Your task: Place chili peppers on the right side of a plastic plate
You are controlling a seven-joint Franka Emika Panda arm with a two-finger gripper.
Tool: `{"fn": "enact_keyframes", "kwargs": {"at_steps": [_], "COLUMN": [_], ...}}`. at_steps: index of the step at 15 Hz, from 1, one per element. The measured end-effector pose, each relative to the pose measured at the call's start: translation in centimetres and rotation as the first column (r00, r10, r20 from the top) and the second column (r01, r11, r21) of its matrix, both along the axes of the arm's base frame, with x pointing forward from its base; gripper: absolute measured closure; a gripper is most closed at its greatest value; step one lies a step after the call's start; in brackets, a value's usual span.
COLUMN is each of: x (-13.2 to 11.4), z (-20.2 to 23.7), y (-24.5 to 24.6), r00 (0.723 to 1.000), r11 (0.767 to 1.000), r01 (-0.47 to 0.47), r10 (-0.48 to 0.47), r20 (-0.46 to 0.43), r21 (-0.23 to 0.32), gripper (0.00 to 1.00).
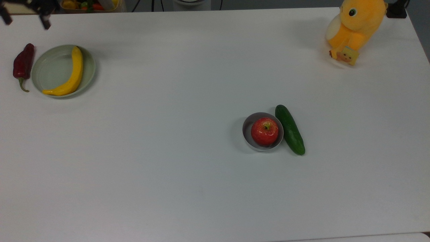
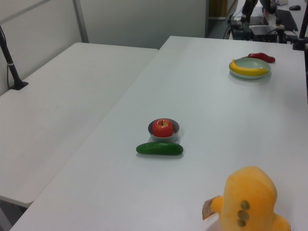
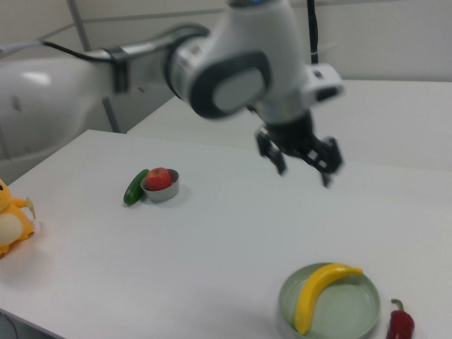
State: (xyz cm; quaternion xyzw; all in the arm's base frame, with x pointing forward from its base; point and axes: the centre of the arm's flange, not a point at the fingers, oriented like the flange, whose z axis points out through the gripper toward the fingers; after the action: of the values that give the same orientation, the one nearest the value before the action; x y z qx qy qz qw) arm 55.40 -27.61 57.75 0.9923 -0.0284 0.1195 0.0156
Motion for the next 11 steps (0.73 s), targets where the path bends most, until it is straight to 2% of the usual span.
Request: {"fn": "enact_keyframes", "kwargs": {"at_steps": [2, 5, 8, 11], "x": [-0.7, -1.7, -2.7, -3.0], "z": [3.3, 6.9, 9.3, 10.0], "y": [4.7, 11.7, 18.8, 24.9], "r00": [0.998, 0.987, 0.983, 0.986], "r11": [0.997, 0.981, 0.978, 0.985], "r01": [0.059, 0.160, 0.158, 0.103], "r10": [-0.058, -0.155, -0.143, -0.082], "r20": [-0.010, -0.053, -0.119, -0.147], "r21": [0.044, 0.106, 0.133, 0.140], "gripper": [0.00, 0.00, 0.00, 0.00]}}
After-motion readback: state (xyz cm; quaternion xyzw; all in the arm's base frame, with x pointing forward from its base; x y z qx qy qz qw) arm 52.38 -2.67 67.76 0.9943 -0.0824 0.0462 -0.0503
